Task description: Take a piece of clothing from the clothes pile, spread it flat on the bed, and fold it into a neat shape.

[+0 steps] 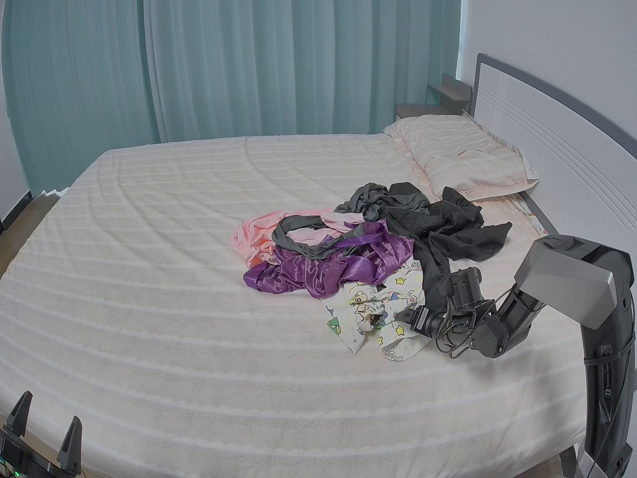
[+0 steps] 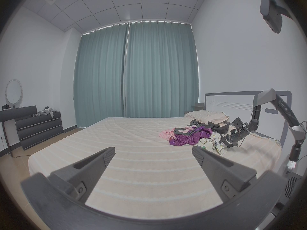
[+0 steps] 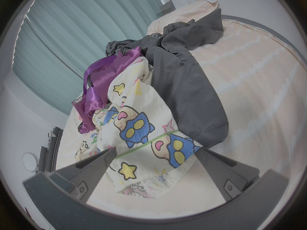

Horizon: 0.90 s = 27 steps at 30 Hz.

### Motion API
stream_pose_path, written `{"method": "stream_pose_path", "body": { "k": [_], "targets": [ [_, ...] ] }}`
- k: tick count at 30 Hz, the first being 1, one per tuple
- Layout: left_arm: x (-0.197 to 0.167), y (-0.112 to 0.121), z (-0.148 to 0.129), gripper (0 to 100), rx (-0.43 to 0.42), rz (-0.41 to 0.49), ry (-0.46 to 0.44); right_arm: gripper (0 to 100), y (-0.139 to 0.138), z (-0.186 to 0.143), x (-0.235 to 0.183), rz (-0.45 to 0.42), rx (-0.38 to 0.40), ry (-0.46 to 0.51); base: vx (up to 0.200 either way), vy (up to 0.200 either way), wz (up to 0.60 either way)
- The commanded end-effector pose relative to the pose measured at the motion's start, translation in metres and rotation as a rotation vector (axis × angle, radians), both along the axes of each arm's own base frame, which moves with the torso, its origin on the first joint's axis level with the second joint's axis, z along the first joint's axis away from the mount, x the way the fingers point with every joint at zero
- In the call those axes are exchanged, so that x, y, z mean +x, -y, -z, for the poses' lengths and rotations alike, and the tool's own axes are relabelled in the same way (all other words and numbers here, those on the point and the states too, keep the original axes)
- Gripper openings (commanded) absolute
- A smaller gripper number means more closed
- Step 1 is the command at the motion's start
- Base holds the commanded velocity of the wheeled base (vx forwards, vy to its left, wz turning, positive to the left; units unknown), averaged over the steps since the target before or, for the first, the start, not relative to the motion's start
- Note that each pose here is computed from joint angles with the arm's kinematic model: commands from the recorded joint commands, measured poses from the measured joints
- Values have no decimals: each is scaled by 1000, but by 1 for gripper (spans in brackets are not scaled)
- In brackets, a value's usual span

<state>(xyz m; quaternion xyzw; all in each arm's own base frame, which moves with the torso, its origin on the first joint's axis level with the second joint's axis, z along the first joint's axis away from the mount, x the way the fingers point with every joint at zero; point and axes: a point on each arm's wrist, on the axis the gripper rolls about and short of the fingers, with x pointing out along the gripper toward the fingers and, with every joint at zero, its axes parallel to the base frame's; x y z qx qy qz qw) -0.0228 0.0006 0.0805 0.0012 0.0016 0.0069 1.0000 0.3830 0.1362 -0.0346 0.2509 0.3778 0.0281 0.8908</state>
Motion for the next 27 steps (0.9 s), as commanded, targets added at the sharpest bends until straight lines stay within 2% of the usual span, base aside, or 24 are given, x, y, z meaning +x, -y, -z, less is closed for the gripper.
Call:
{"method": "stream_pose_path", "body": {
  "k": [1, 6, 12, 20, 27],
  "targets": [
    [0, 0, 5, 100, -1, 0, 2, 100, 4, 2, 0, 0, -13, -4, 0, 0, 0],
    [0, 0, 5, 100, 1, 0, 2, 100, 15, 6, -5, -9, -54, -23, 0, 0, 0],
    [0, 0, 5, 100, 1, 0, 2, 100, 18, 9, -8, -13, -69, -36, 0, 0, 0],
    [0, 0, 5, 100, 1, 0, 2, 100, 7, 7, 4, -53, -23, 2, 0, 0, 0],
    [0, 0, 5, 100, 1, 0, 2, 100, -14, 9, 6, -125, 8, 4, 0, 0, 0]
  ]
}}
